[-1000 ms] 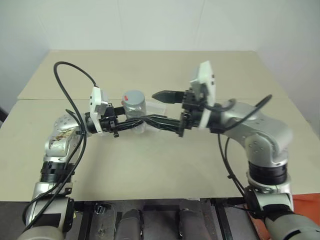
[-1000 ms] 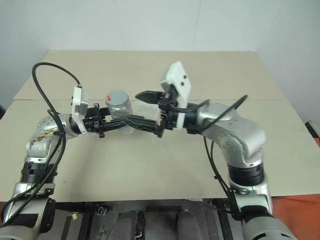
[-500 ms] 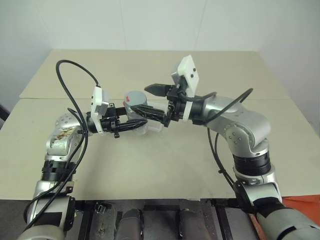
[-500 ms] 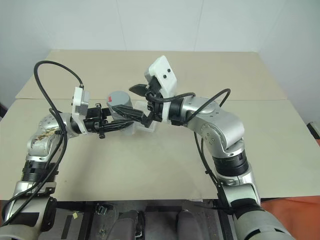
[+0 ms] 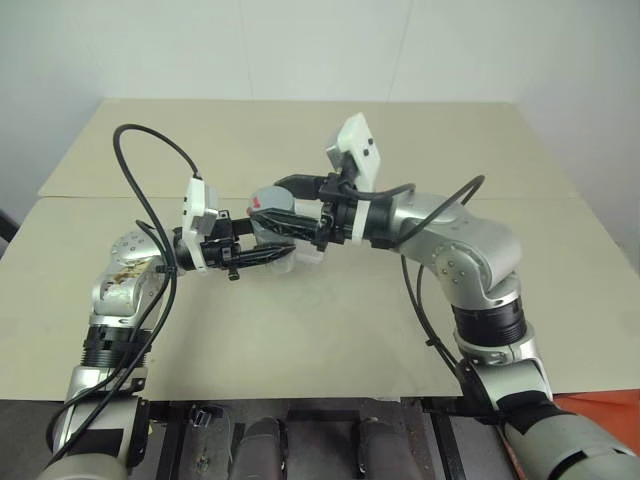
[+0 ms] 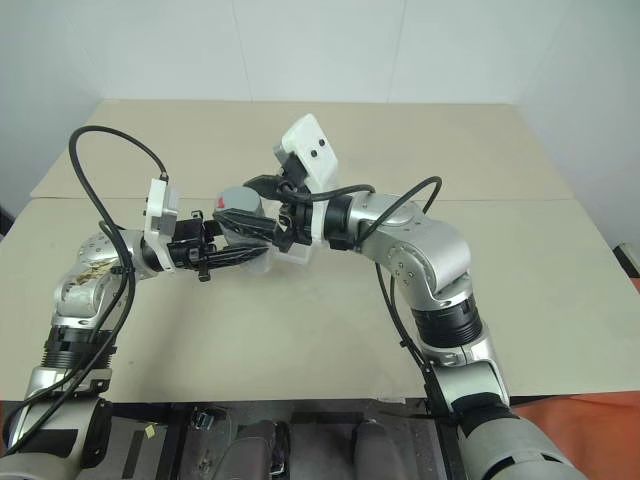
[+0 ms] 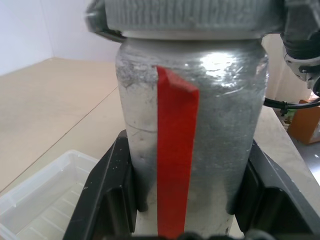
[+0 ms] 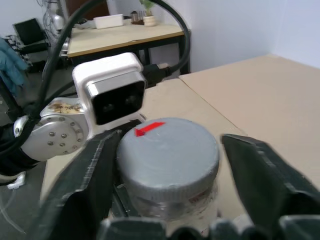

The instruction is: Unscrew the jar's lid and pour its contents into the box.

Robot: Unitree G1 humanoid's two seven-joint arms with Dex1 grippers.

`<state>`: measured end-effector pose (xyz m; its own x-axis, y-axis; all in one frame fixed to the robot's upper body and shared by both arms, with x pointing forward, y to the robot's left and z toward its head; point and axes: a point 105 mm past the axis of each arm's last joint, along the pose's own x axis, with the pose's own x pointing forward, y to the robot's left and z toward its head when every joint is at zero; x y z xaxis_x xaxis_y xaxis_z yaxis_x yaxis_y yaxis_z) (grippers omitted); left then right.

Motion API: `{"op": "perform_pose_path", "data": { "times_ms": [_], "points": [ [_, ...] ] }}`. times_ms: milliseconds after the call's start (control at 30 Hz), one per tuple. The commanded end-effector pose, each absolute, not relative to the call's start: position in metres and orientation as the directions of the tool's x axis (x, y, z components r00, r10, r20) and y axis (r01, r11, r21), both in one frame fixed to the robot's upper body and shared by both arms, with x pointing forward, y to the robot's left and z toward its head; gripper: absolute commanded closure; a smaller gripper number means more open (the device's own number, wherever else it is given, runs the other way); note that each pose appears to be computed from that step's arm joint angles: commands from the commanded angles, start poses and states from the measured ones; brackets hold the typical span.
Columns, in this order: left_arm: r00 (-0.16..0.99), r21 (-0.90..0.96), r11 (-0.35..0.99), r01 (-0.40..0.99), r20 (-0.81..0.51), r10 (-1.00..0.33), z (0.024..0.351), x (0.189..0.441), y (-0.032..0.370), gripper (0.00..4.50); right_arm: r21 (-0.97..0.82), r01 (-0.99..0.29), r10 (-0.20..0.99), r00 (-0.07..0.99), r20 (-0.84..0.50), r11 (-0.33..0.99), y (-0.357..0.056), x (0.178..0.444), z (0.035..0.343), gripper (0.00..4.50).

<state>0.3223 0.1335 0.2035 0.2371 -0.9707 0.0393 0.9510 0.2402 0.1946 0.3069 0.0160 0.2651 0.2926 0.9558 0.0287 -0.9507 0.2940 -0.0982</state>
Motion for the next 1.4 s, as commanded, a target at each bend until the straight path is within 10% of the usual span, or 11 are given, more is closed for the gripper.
{"op": "perform_pose_path", "data": {
  "times_ms": [33, 1133, 1400],
  "points": [
    [0.223, 0.241, 0.23, 0.943, 0.058, -0.973, 0.215, 0.317, 0.134, 2.45, -0.159, -0.947, 0.96, 0.274, 0.062, 0.281, 0.018, 0.301, 0.279, 1.73],
    [-0.003, 0.091, -0.014, 0.996, -0.122, -0.993, 0.167, 0.28, 0.128, 2.45, -0.219, -0.972, 0.984, 0.051, 0.169, 0.088, -0.027, 0.274, 0.317, 1.73],
    [0.149, 0.192, 0.138, 0.972, -0.04, -0.988, 0.192, 0.295, 0.143, 2.45, -0.169, -0.894, 0.906, 0.392, 0.157, 0.416, -0.051, 0.322, 0.297, 1.73]
  ]
}}
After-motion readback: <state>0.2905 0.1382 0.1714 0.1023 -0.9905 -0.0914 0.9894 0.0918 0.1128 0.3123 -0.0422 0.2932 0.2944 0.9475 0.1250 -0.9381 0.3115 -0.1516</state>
